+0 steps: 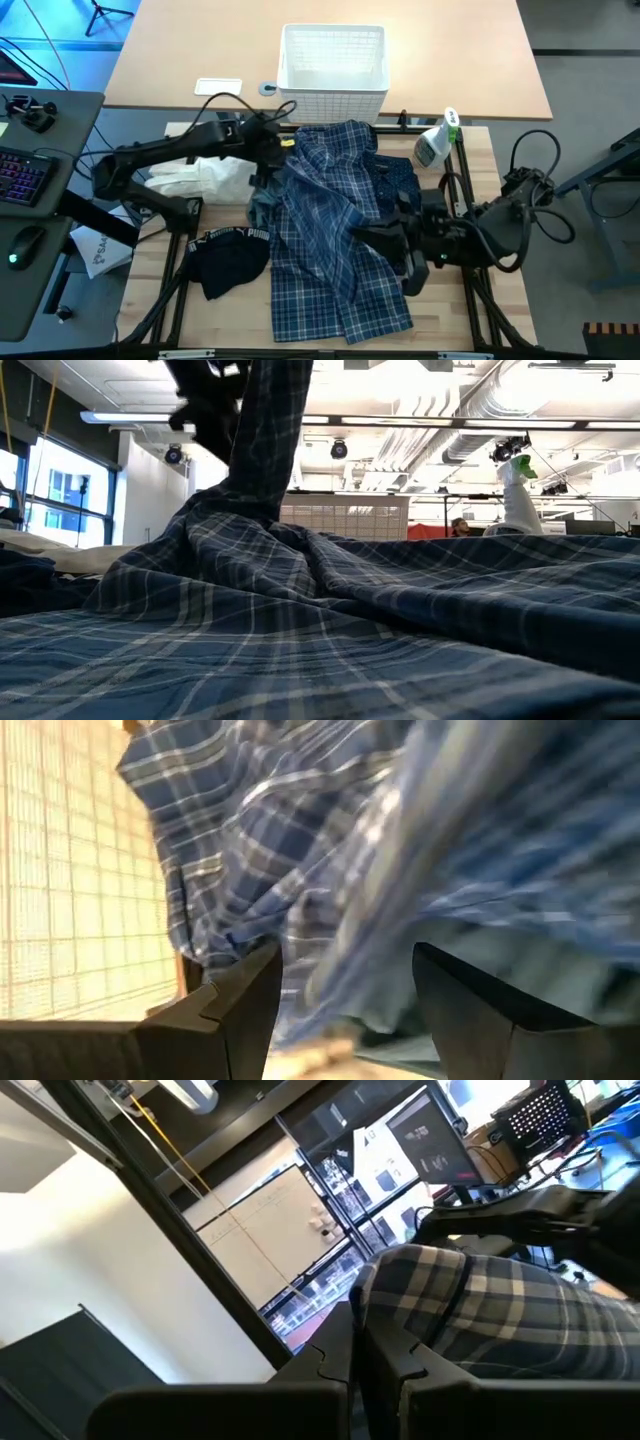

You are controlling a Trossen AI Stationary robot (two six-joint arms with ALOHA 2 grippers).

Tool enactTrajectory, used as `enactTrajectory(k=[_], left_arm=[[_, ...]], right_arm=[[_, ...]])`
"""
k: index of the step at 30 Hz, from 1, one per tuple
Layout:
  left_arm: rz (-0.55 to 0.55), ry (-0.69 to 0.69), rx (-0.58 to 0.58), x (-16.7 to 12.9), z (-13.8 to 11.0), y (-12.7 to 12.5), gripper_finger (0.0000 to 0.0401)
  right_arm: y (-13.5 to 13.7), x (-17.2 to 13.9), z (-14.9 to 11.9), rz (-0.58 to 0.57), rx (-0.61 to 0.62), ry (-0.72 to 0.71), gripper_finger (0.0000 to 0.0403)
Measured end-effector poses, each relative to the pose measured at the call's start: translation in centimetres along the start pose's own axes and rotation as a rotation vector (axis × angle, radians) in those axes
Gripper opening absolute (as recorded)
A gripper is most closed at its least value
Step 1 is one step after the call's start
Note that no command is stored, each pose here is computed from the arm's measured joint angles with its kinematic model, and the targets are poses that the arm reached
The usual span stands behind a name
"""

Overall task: Fold Laundry from Bin
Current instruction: Fold the checkered blue polo

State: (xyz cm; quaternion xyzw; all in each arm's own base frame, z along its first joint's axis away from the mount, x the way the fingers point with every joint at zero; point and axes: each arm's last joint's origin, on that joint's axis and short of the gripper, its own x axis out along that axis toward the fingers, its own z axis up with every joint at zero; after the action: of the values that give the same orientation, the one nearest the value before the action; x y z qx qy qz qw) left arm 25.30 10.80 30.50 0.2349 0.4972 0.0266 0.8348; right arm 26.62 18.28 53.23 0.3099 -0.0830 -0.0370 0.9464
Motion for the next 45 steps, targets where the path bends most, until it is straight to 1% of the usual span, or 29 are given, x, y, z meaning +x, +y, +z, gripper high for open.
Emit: enactTrajectory(k=[3,6,10,12,15,17,18,19,23,26,29,32,34,36,39,42,45], left_arm=[[0.000,0.018,0.023,1.5,-0.4,0.7,0.0213],[-0.059,0.073,0.048,3.0,-1.1,1.0,0.0210],[-0.129,0.165,0.045,4.6,-2.5,1.4,0.0182],[-0.150,0.194,0.041,5.5,-3.1,1.7,0.0156],[-0.167,0.221,0.044,6.4,-3.7,2.1,0.0096],[-0.152,0.239,0.054,6.3,-3.9,2.3,0.0040],[-0.134,0.251,0.058,6.1,-4.0,2.5,0.0020],[-0.107,0.262,0.061,5.7,-4.0,2.8,0.0012],[0.025,0.275,0.128,3.0,-3.9,4.5,0.0004],[0.106,0.240,0.147,0.5,-3.9,6.3,0.0003],[0.161,0.201,0.135,-1.5,-4.3,8.2,0.0001],[0.194,0.177,0.118,-2.8,-5.1,9.7,0.0001],[0.214,0.165,0.105,-3.5,-5.7,10.6,0.0000],[0.224,0.154,0.098,-4.0,-6.3,11.2,0.0000],[0.214,0.119,0.083,-4.3,-7.2,11.7,0.0000],[0.157,0.036,0.056,-3.8,-7.7,12.1,0.0000],[0.086,-0.008,0.004,-2.1,-8.1,12.5,0.0000]], right_arm=[[0.0,0.0,0.0,-0.001,-0.001,0.000,0.0000],[0.0,0.0,0.0,-0.001,-0.002,0.002,0.0000],[0.1,-0.1,-0.2,0.005,-0.008,0.013,0.0000],[0.2,-0.2,-0.3,0.006,-0.009,0.017,0.0000],[0.2,-0.2,-0.3,0.004,-0.010,0.016,0.0000],[0.2,-0.2,-0.2,0.003,0.002,0.015,0.0000],[0.1,-0.2,-0.2,0.001,0.007,0.014,0.0000],[0.1,-0.2,-0.2,0.000,0.011,0.013,0.0000],[-0.2,0.2,0.0,-0.010,0.043,0.005,0.0000],[-1.2,1.0,0.2,-0.022,0.076,0.022,0.0000],[-2.6,2.5,0.1,-0.026,0.109,0.069,0.0000],[-4.1,4.5,-0.3,-0.012,0.129,0.119,0.0000],[-4.9,5.5,-0.3,-0.001,0.138,0.120,0.0000],[-5.1,6.0,0.3,0.034,0.142,0.094,0.0000],[-4.9,6.2,1.5,0.101,0.118,0.011,0.0000],[-4.6,6.1,2.0,0.132,0.088,-0.029,0.0000],[-4.6,6.1,1.9,0.134,0.087,-0.030,0.0000]])
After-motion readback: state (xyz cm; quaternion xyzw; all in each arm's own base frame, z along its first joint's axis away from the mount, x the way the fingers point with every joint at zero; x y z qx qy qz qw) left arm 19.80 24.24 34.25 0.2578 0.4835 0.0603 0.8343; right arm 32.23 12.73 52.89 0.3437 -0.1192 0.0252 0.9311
